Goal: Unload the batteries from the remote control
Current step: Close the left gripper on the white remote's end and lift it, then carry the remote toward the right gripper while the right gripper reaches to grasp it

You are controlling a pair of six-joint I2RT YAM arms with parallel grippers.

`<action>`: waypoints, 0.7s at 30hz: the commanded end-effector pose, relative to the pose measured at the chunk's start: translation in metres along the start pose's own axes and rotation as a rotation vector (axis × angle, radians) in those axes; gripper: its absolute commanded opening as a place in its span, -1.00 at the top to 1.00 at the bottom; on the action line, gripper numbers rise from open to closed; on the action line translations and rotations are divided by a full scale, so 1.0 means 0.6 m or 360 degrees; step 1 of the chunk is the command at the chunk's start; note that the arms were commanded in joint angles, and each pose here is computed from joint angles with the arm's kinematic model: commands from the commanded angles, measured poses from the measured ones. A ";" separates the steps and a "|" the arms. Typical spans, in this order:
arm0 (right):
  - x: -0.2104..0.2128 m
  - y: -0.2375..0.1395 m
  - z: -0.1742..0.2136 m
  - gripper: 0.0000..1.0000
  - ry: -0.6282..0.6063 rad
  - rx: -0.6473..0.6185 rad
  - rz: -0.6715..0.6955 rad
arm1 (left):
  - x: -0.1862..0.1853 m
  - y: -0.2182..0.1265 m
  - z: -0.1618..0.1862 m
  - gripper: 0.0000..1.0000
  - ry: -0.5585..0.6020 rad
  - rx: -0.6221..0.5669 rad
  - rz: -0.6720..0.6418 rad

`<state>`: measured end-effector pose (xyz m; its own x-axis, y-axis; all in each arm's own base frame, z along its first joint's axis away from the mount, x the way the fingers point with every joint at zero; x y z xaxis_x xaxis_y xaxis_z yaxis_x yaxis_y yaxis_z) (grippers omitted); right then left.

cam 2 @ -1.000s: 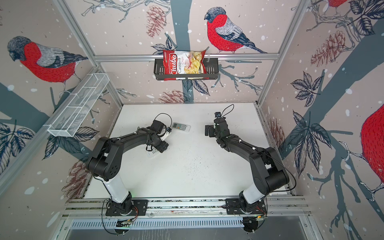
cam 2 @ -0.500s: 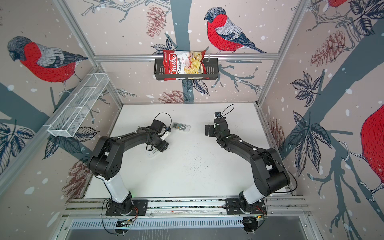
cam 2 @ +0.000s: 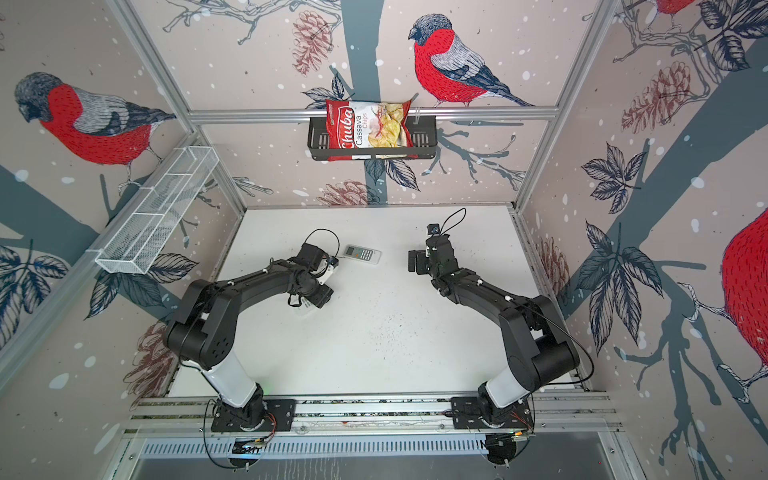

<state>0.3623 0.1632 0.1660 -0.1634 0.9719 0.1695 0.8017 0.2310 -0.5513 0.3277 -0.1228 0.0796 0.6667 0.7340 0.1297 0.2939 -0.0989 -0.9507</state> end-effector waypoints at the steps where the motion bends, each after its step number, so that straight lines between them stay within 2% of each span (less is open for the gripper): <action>1: -0.001 -0.003 -0.008 -0.98 0.0000 -0.0033 0.0022 | 0.000 0.007 0.000 -0.39 -0.0023 0.0051 0.0026; 4: -0.002 -0.005 -0.009 -0.98 -0.0001 -0.0038 0.0027 | -0.001 0.012 0.002 -0.35 -0.0025 0.0067 0.0036; 8: -0.001 -0.005 -0.011 -0.96 0.0001 -0.0039 0.0021 | -0.001 0.010 0.002 0.02 -0.0020 0.0058 0.0033; 12: 0.001 -0.003 -0.011 -0.96 0.0003 -0.0035 0.0008 | -0.001 0.004 0.001 0.18 -0.0021 0.0045 0.0032; 17: 0.003 -0.002 -0.011 -0.97 0.0019 -0.0025 -0.0070 | -0.002 -0.017 -0.012 0.33 -0.0031 -0.0031 0.0057; 21: 0.001 -0.017 -0.016 -0.98 0.0010 -0.0058 -0.0231 | -0.004 -0.062 -0.053 0.29 -0.0065 -0.0220 0.0152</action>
<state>0.3609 0.1564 0.1676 -0.1890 0.9590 0.2114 0.7913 0.2762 -0.5455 0.3343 -0.1315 0.1045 0.6603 0.7452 0.0935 0.3154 -0.1621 -0.9350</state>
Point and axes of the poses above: each gripper's point midway between its finger pads, its own y axis out along the fingers, its own x axis along the line the jaws close on, z = x × y, the point moved 6 cm from there along -y, back along the fingers, and after that the axes turned 7 degrees about y, right-handed, at the moved point
